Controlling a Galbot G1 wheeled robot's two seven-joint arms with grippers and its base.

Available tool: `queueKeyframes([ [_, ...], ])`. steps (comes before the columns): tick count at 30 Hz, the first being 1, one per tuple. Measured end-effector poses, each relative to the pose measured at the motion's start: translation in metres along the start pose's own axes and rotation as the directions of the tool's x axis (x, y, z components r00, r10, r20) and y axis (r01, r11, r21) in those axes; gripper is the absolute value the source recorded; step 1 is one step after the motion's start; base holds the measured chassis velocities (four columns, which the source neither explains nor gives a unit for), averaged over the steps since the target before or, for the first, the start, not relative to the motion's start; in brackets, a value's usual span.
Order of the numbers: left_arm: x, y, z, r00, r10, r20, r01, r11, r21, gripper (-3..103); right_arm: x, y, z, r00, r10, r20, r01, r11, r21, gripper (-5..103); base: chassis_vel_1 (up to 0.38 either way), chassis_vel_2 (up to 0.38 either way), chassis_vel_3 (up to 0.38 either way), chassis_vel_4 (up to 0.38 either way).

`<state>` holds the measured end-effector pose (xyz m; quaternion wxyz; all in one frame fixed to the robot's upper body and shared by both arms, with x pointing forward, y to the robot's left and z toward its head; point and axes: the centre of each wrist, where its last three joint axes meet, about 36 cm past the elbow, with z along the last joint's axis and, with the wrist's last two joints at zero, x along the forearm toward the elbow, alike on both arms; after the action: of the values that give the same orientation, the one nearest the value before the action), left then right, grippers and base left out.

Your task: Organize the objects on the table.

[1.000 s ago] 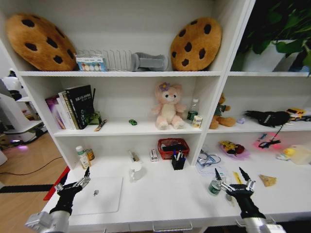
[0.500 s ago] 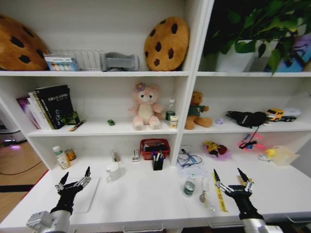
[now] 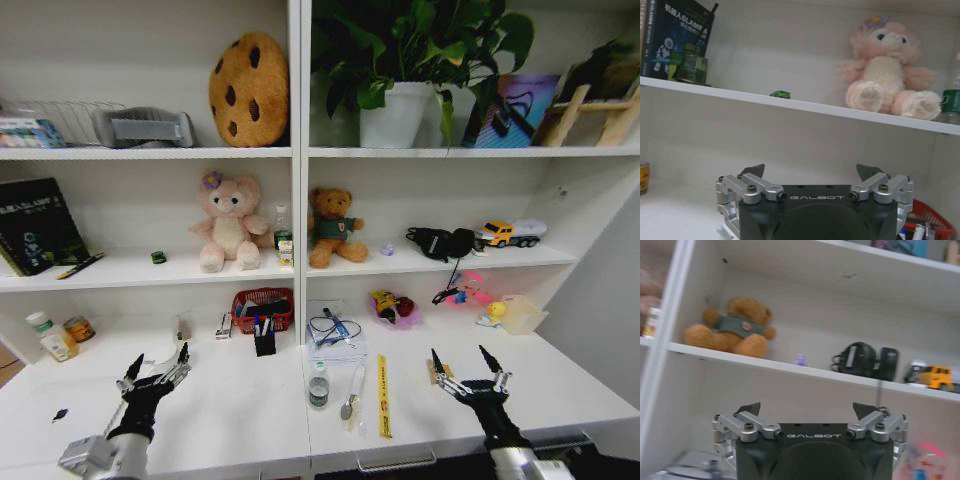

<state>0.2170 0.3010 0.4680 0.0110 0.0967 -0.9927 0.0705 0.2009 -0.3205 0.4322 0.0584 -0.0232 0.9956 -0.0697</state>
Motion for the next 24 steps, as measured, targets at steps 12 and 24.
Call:
queueKeyframes([
  [12, 0.002, 0.0, 0.004, 1.0, -0.025, 0.002, 0.025, 1.0, 0.005, 100, 0.03, 0.064, 0.0, 0.923, -0.385, 0.016, 0.385, 0.918, -0.099, 100, 0.033, 0.033, -0.016, -0.022],
  [24, 0.001, -0.003, 0.007, 1.0, -0.028, 0.001, 0.028, 1.0, 0.011, 100, 0.005, 0.078, 0.026, 0.887, -0.462, 0.003, 0.458, 0.877, -0.148, 100, 0.0, 0.0, 0.0, 0.0],
])
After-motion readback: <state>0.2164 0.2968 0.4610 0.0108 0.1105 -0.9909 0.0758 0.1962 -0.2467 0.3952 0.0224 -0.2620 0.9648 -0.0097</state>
